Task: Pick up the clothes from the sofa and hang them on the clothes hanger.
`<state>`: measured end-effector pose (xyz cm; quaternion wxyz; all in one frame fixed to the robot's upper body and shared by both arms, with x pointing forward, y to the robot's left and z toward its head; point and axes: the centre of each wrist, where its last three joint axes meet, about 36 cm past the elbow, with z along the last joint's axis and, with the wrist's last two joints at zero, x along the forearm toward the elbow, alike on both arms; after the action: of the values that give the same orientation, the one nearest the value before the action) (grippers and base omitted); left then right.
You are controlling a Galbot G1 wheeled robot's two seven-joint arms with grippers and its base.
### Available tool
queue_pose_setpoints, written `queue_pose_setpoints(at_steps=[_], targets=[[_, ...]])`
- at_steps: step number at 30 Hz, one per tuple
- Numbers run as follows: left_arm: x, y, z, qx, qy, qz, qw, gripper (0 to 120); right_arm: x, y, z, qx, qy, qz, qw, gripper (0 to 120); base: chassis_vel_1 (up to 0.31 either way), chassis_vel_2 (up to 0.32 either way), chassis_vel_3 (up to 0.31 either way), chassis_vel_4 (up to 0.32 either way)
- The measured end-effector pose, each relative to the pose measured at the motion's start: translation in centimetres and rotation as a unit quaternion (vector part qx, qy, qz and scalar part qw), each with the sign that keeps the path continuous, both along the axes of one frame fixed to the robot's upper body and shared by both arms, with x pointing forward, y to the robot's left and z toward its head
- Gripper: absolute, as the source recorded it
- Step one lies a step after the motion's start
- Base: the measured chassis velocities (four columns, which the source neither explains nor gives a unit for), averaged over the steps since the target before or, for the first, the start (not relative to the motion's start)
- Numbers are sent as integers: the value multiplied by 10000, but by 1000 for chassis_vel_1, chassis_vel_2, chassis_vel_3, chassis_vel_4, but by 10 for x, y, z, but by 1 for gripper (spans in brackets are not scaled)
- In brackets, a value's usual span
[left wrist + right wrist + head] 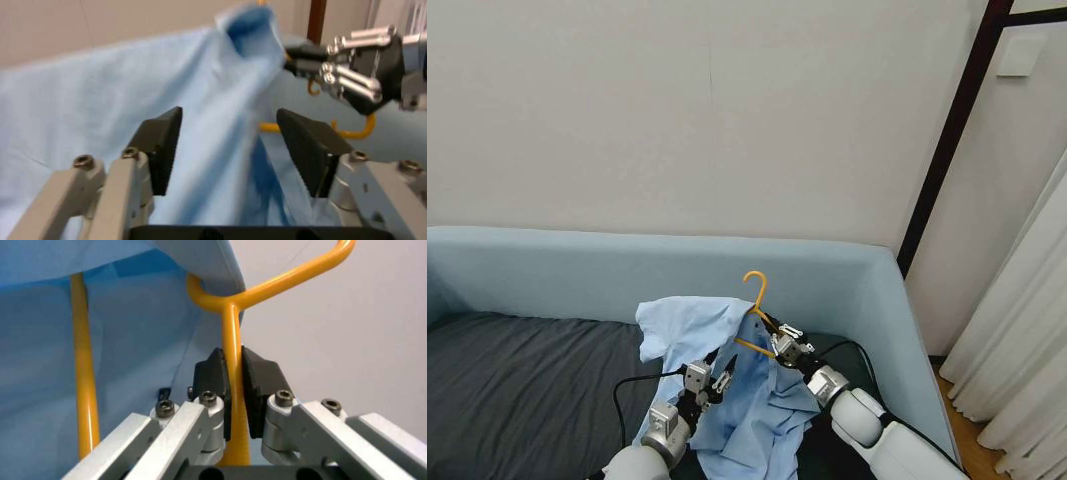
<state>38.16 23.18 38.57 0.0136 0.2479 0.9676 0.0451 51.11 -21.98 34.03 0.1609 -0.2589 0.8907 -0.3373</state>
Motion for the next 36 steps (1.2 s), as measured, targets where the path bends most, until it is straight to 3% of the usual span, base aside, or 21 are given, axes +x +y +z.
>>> queue_pose_setpoints(at_steps=[2, 3, 7, 8, 10, 12, 15, 18, 22, 25, 30, 35, 36], targets=[[2, 23, 13, 67, -291, -184, 9994, 73, 2, -10, 3, -76, -78, -13, 9999, 5, 0, 0, 0, 0], [2, 23, 13, 67, -291, -184, 9994, 73, 2, -10, 3, -76, -78, -13, 9999, 5, 0, 0, 0, 0], [19, 74, 58, 443, -922, -730, 9921, 92, 3, -25, 4, -228, -165, 2, 9996, 5, 0, 0, 0, 0], [19, 74, 58, 443, -922, -730, 9921, 92, 3, -25, 4, -228, -165, 2, 9996, 5, 0, 0, 0, 0], [32, 93, 82, 560, -1085, -1012, 9873, 98, 4, -27, 4, -270, -178, 30, 9995, 5, 0, 0, 0, 0], [44, 119, 104, 703, -1065, -1351, 9826, 100, 9, -19, 5, -286, -189, 153, 9993, 5, 0, 0, 0, 0], [54, 137, 117, 789, -973, -1613, 9789, 100, 12, -12, 5, -266, -198, 233, 9992, 5, 0, 0, 0, 0], [75, 172, 137, 770, -593, -1895, 9771, 100, 20, 6, 8, -249, -265, 497, 9981, 5, 0, 0, 0, 0], [97, 186, 143, 623, -252, -2016, 9772, 100, 18, 10, 9, -245, -291, 575, 9976, 5, 0, 0, 0, 0], [117, 180, 135, 582, 14, -2293, 9716, 100, 15, 8, 11, -242, -313, 590, 9975, 5, 0, 0, 0, 0], [177, 159, 156, 656, 125, -3044, 9502, 100, 8, -4, 16, -283, -374, 579, 9972, 5, 0, 0, 0, 0], [207, 149, 156, 717, 318, -3365, 9384, 100, 8, -11, 19, -294, -445, 564, 9970, 5, 0, 0, 0, 0], [219, 145, 155, 776, 452, -3502, 9324, 100, 7, -15, 19, -303, -461, 551, 9970, 5, 0, 0, 0, 0]])
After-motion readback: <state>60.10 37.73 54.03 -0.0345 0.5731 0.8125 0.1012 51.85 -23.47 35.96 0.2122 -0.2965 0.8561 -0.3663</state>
